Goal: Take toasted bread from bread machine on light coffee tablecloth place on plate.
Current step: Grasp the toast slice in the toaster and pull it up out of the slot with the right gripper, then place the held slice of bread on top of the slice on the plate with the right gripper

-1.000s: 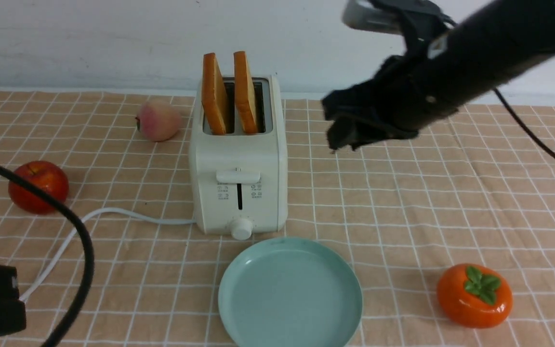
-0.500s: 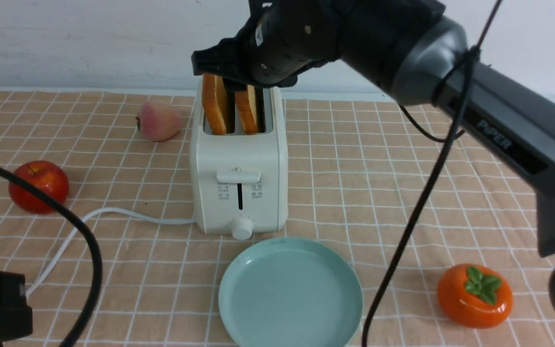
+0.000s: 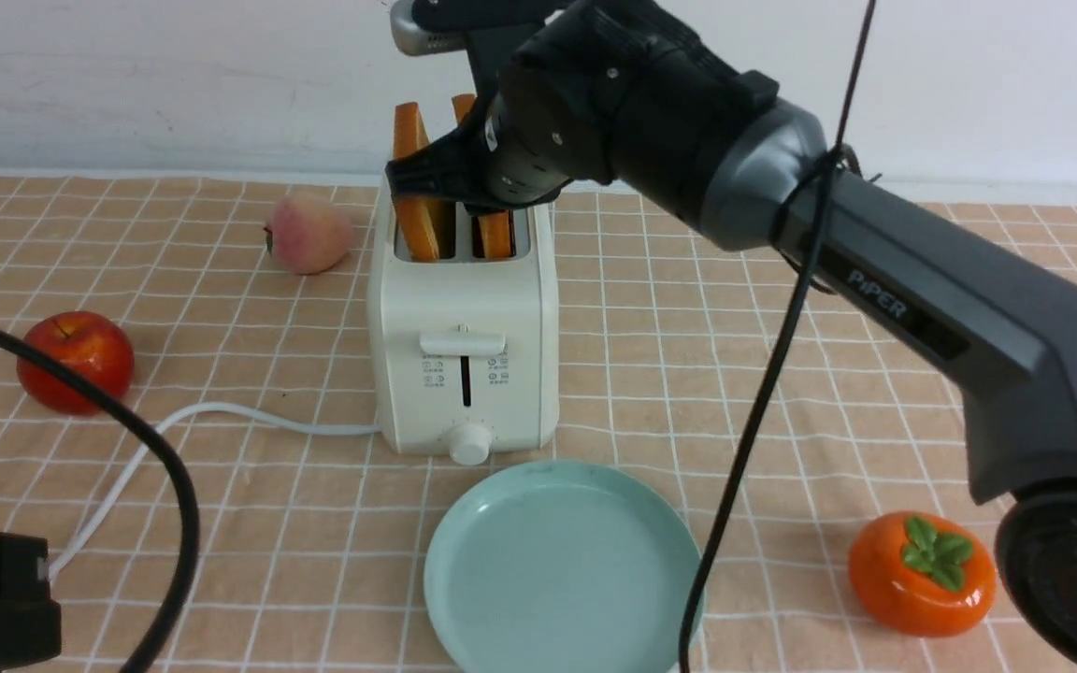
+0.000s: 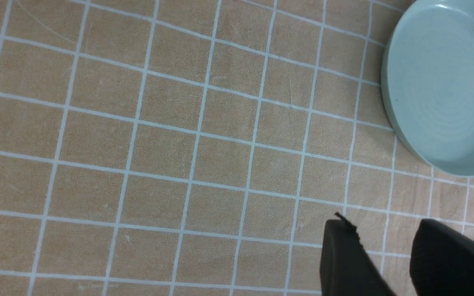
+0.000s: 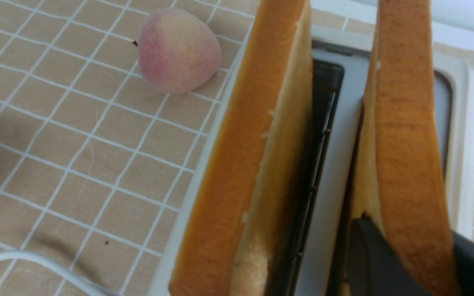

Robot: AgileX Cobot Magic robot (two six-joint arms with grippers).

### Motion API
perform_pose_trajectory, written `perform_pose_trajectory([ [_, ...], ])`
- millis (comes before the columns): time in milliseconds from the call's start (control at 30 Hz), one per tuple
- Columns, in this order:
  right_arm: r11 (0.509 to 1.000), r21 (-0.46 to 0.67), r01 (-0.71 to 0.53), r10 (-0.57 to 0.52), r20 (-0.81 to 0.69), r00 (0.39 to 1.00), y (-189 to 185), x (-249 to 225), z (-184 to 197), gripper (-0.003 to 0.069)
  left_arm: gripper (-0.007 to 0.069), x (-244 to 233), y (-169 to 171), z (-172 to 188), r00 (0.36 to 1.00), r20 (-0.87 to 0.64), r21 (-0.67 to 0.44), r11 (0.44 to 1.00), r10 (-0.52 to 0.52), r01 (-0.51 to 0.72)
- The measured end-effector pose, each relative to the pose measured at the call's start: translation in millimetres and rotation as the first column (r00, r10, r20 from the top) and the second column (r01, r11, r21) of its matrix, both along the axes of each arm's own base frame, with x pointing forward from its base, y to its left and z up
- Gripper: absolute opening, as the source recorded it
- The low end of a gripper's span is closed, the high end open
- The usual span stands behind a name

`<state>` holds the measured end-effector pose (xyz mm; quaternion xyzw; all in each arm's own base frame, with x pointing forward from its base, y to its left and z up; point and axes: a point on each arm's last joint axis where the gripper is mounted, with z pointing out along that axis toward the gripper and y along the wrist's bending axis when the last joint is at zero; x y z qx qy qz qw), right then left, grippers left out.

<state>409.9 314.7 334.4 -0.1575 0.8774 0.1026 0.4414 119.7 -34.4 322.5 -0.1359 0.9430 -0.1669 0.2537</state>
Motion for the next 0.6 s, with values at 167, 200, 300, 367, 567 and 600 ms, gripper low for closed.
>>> perform_pose_trajectory([
  [167, 0.999, 0.048, 0.011, -0.018, 0.140, 0.990, -24.5, -23.6, 73.0, 0.0117, 0.0238, 0.0, -0.3, 0.1, 1.000, 0.000, -0.003, 1.000, 0.000, 0.000],
  [200, 0.999, 0.052, 0.011, -0.020, 0.168, 0.986, -32.7, -32.2, 90.9, 0.0117, 0.0238, 0.0, -0.3, 0.1, 1.000, 0.000, -0.003, 1.000, 0.000, 0.000],
  [300, 0.999, 0.034, 0.012, -0.019, 0.212, 0.977, -53.5, -54.3, 127.2, 0.0117, 0.0238, 0.0, -0.5, 0.1, 1.000, 0.000, -0.007, 1.000, -0.001, 0.001],
  [367, 1.000, -0.011, 0.010, -0.007, 0.242, 0.970, -75.6, -77.9, 157.0, 0.0117, 0.0238, 0.0, -0.6, 0.2, 1.000, 0.000, -0.007, 1.000, -0.001, 0.001],
  [567, 0.995, -0.090, 0.038, -0.017, 0.225, 0.974, -128.2, -124.5, 184.9, 0.0117, 0.0238, -0.2, -0.8, 0.1, 1.000, -0.002, -0.010, 1.000, -0.001, 0.001],
  [600, 0.993, -0.109, 0.044, -0.020, 0.209, 0.978, -137.5, -132.3, 181.5, 0.0117, 0.0238, -0.2, -0.9, 0.2, 1.000, -0.002, -0.011, 1.000, -0.001, 0.001],
])
